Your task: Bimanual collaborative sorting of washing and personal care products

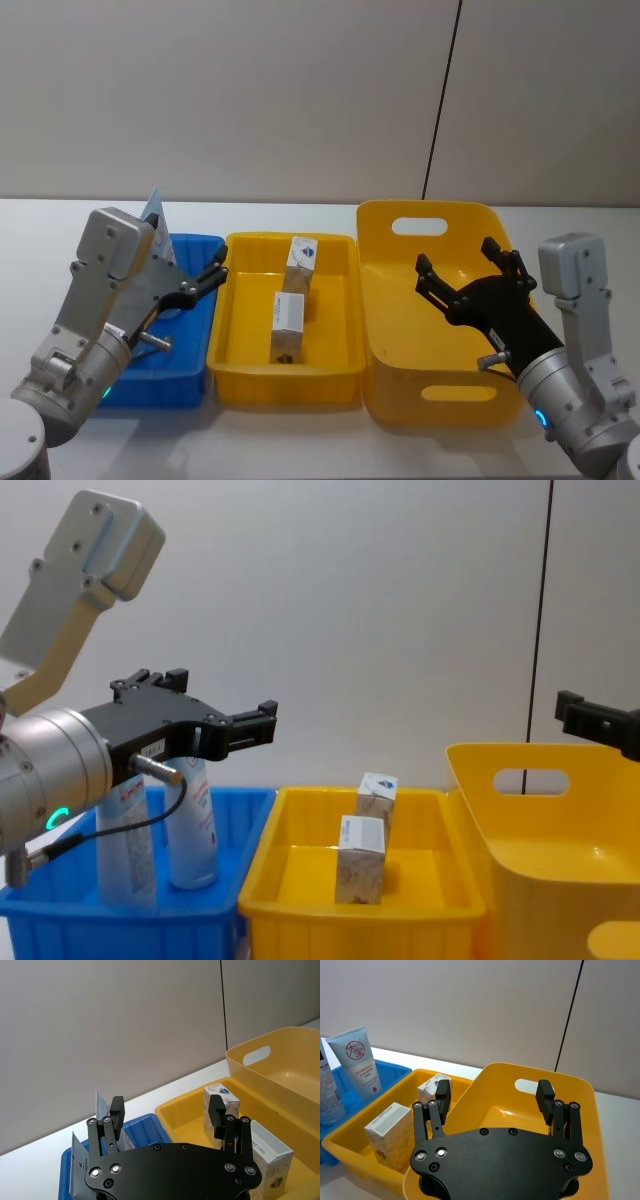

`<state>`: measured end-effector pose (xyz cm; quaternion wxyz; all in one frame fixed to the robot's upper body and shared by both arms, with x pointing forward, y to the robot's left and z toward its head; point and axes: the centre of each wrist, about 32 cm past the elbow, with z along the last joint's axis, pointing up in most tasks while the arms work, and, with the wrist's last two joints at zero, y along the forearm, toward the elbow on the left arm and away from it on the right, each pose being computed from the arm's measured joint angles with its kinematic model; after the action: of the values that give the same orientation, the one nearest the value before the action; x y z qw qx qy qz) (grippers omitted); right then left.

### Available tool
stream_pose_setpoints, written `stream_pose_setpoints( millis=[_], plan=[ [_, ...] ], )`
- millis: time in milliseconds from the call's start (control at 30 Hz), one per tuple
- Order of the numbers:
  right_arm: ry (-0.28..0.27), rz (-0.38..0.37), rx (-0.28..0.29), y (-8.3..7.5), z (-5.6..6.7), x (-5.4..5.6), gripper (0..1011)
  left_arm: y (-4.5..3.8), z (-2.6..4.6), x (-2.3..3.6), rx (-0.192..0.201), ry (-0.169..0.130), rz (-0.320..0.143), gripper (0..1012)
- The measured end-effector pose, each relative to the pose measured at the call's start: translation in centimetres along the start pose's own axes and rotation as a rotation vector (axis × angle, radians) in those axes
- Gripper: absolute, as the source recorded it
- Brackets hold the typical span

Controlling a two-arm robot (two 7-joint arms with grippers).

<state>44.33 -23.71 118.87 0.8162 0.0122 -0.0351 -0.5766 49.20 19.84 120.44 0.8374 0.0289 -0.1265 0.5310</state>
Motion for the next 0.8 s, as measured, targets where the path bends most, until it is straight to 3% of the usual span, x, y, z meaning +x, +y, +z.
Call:
stream_pose_setpoints(
  millis=[800],
  plan=[
    [0.000,0.000,0.000,0.00,0.00,0.00,1002,0.00,0.00,0.00,0.000,0.000,0.000,1001]
  ],
)
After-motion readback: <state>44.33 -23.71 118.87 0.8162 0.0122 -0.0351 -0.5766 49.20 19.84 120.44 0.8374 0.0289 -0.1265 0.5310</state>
